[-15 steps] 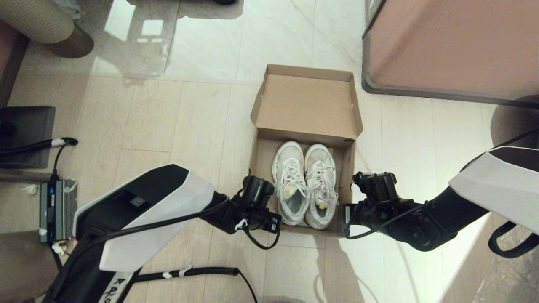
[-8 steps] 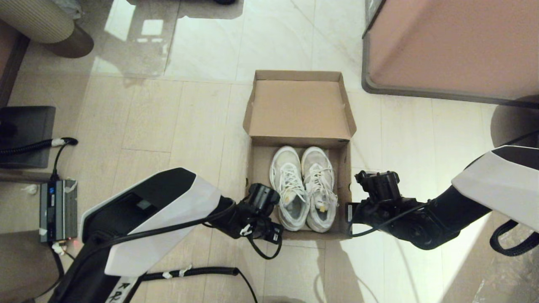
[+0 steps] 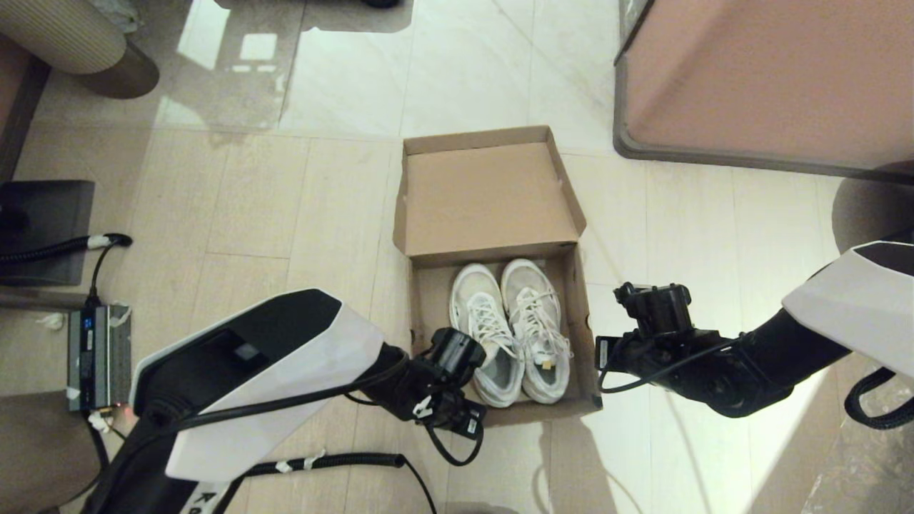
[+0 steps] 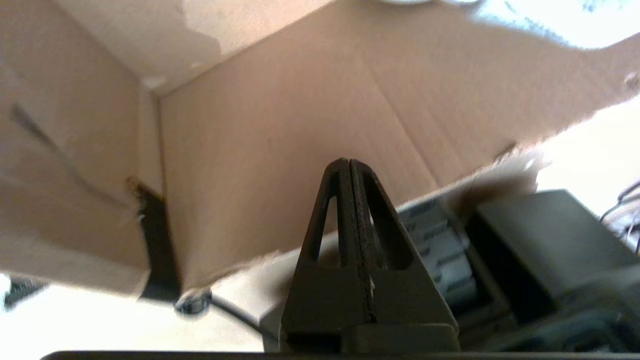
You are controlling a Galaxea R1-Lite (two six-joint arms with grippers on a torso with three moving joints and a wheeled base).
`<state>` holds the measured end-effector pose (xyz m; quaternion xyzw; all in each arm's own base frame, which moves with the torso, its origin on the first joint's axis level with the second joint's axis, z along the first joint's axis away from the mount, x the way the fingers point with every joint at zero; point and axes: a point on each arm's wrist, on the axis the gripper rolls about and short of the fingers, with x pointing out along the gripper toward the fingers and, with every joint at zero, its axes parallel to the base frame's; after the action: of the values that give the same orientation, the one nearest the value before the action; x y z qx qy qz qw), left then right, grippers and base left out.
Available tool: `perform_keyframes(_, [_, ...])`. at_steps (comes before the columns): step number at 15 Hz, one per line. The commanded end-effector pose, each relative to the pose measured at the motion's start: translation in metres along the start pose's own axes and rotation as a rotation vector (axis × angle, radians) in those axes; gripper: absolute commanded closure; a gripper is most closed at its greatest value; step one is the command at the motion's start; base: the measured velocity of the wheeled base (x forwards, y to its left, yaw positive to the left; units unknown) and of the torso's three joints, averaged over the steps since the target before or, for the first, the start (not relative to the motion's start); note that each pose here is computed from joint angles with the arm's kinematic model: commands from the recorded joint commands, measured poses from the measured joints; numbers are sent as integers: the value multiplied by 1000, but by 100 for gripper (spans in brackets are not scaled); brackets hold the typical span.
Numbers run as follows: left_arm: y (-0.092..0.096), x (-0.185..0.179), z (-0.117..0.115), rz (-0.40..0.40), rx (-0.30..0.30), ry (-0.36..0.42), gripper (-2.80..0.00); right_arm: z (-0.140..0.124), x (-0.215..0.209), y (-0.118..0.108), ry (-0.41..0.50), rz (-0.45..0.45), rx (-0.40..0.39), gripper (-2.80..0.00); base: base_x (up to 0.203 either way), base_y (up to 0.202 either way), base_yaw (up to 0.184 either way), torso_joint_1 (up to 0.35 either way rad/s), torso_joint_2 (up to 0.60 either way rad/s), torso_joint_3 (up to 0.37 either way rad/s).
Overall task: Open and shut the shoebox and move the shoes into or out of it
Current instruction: Close the shoe box
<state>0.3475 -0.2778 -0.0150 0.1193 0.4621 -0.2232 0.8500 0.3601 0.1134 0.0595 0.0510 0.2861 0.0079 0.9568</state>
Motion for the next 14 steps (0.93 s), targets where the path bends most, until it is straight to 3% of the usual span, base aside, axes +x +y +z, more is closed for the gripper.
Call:
perform_keyframes(1, [1, -7, -5, 4, -3, 12, 0, 1, 0, -4, -3, -4, 8, 0, 0, 0, 0, 0, 0, 0])
perform_keyframes(6, [-1, -23, 18, 1, -30, -75, 0, -14, -17, -6, 55, 27, -13, 0, 0, 0, 0, 0, 0, 0])
perform_keyframes(9, [0, -28, 25, 0, -38, -101, 0, -13, -42, -6, 32, 48, -15, 0, 0, 0, 0, 0, 0, 0])
perform_keyframes(14, [1, -45, 45, 7, -73, -182, 0, -48, -69, 4, 110, 109, -74, 0, 0, 0, 0, 0, 0, 0])
